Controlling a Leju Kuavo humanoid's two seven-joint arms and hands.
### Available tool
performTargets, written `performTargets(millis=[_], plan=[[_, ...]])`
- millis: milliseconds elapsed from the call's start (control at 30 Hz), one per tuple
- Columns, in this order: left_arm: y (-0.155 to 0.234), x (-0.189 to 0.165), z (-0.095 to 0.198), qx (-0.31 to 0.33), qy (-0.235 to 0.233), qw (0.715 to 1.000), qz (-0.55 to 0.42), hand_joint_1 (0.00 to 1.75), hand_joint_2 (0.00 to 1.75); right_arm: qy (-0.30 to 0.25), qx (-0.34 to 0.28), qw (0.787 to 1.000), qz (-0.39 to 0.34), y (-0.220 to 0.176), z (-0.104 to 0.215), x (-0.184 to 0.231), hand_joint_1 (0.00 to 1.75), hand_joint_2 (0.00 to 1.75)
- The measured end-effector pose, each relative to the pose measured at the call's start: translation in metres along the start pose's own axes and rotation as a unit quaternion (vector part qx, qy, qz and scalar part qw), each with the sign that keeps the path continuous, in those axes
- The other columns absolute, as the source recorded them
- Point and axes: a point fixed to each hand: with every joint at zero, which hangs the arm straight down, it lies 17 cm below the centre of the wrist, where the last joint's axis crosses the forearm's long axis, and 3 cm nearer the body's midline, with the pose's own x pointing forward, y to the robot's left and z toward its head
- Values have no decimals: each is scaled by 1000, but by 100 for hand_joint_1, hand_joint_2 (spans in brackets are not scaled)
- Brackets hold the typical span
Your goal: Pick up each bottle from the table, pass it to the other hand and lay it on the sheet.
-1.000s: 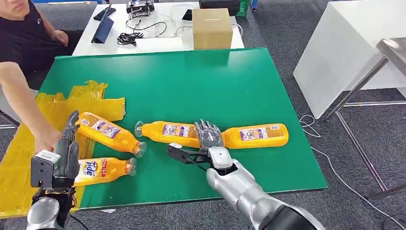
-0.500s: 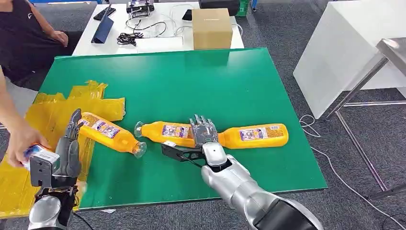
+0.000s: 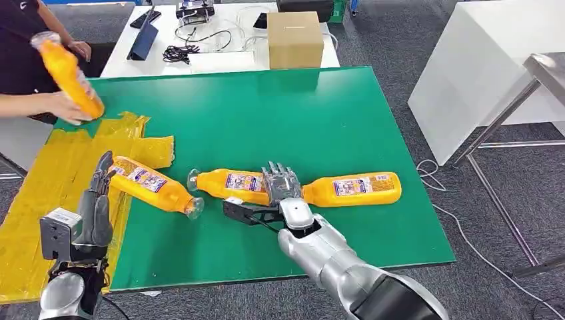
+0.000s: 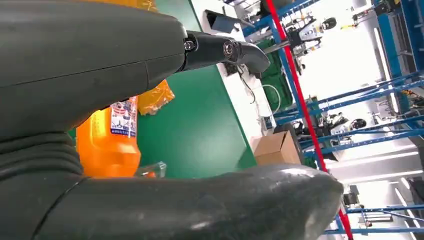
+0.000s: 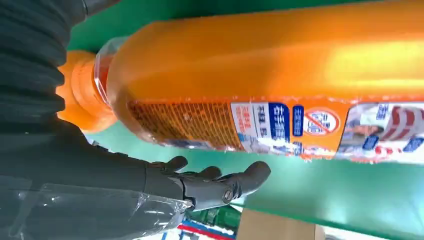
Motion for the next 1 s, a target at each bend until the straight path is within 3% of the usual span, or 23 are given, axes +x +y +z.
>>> performTargets(millis=[300,333,367,400,567,1000], plan=[[0,-1,0,0,1,1000,4,0,0,3,18,1000,-1,9,1,-2,0,175],[-1,-1,0,-1,1,1000,5,0,0,3,26,1000,-1,12,2,-3,9,175],[-1,-2,0,-1,1,1000,6,0,0,4,37,999,-1,17,2,-3,145,175],[-1,-2,0,-1,1,1000,7,0,0,5,50,999,-1,22,3,-5,175,175],[-1,1,-4,-1,-5,1000,17,0,0,7,89,996,-10,33,4,-7,173,175],[-1,3,-4,1,-9,1000,29,0,0,12,96,995,-26,35,4,-13,175,175]])
